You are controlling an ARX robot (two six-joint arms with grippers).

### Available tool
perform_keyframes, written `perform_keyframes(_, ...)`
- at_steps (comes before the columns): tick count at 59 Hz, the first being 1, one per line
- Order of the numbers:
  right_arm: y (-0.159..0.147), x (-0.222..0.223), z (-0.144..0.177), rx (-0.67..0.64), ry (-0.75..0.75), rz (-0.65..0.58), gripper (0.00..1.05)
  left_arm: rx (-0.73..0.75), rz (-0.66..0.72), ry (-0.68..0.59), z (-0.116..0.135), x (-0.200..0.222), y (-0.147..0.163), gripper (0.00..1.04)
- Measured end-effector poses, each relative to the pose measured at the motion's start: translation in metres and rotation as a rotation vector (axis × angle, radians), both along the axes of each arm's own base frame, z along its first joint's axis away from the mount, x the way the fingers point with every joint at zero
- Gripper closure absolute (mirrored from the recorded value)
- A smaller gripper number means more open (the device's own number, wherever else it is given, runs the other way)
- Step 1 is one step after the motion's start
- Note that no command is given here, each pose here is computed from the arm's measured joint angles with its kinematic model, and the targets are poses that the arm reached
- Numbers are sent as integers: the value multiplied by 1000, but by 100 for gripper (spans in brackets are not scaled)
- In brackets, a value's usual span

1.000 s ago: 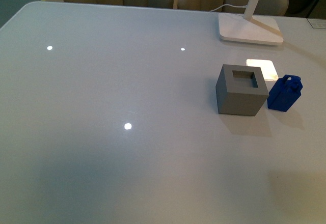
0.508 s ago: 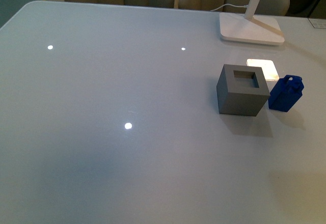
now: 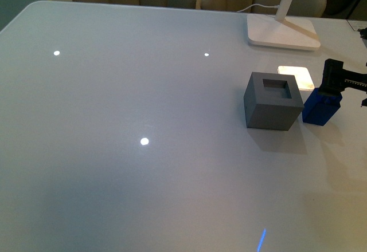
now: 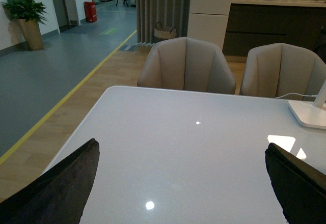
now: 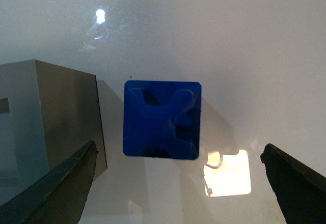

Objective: Insert blue part into gray base

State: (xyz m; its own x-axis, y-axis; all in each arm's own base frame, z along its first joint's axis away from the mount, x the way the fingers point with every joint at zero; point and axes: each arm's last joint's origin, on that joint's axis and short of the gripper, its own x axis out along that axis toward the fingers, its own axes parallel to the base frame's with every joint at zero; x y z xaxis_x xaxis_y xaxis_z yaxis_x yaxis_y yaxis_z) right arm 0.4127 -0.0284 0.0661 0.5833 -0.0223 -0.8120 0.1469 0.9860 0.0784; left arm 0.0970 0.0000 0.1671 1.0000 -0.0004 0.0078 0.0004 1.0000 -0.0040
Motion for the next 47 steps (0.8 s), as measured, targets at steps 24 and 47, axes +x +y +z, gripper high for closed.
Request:
perform_keyframes(24, 9, 26, -12, 8, 11, -15, 9, 0, 0, 0, 0, 0, 0, 7)
perform_keyframes(47, 8, 24, -15, 21, 35, -32, 61, 0, 0, 0, 0, 0, 0, 7)
